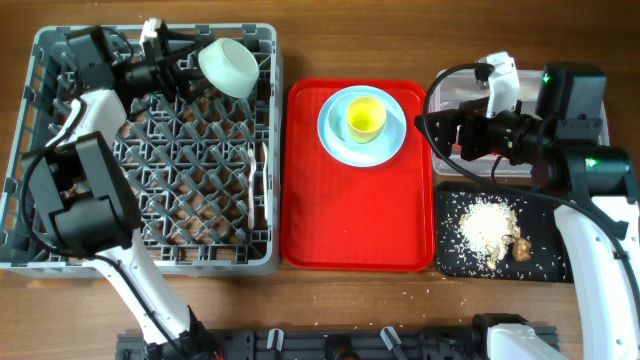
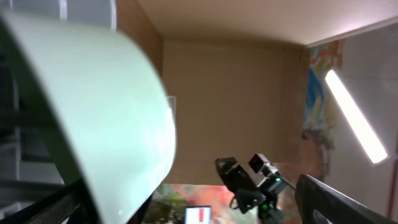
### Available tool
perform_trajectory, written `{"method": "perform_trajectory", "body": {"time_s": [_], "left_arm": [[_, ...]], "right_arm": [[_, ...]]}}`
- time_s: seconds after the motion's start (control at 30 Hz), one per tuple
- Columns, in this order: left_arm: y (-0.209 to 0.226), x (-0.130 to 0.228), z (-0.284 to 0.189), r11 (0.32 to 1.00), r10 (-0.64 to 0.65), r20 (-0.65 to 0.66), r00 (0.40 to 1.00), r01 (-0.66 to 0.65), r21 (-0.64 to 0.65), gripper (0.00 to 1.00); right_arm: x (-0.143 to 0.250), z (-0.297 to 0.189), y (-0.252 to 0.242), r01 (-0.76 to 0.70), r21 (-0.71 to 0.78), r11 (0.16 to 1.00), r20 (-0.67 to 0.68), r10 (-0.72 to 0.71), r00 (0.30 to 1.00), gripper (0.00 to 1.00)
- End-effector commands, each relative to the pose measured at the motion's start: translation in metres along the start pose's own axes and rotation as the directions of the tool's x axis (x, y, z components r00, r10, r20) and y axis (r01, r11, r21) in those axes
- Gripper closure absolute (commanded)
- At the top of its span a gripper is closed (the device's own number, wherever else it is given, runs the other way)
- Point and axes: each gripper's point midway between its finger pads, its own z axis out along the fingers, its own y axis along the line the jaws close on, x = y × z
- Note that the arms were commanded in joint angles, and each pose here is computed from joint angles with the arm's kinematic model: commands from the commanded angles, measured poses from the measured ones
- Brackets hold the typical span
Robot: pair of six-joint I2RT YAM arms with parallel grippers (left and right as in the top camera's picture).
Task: Sort waste into correct bins and load items into the dishwasher rack
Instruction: 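Carry the green bowl left to the back of the dish rack, then lower the bowl into the rack slots and open the left gripper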
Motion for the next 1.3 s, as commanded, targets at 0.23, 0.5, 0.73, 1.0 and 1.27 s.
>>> {"method": "perform_trajectory", "body": {"time_s": [0.23, 0.5, 0.73, 1.0, 1.27], "left_arm": [[0.015, 0.011, -0.003, 0.995, -0.096, 0.014, 0.995, 0.096, -0.012, 0.00], [-0.012, 0.031, -0.031, 0.883, 0.147, 0.233, 0.961, -0.022, -0.468, 0.00], [-0.118, 0.068, -0.010, 0.650, 0.612, 0.145, 0.778, -0.390, -0.652, 0.28], [-0.038, 0.024, 0.047, 0.246, 0.719, 0.002, 0.695, -0.252, -0.936, 0.96], [0.038, 0.000, 0.013, 0.049, 0.644, -0.032, 0.765, -0.083, -0.995, 0.96]], "right_arm": [[0.001, 0.002, -0.001, 0.015, 0.000, 1.000, -0.005, -0.015, 1.000, 0.00], [0.001, 0.002, -0.001, 0.015, 0.000, 1.000, -0.005, -0.015, 1.000, 0.00], [0.001, 0.002, -0.002, 0.014, 0.001, 1.000, -0.005, -0.014, 1.000, 0.00], [0.001, 0.002, -0.002, 0.014, 0.001, 1.000, -0.005, -0.014, 1.000, 0.00], [0.001, 0.002, -0.002, 0.013, 0.001, 1.000, -0.005, -0.013, 1.000, 0.00]]}}
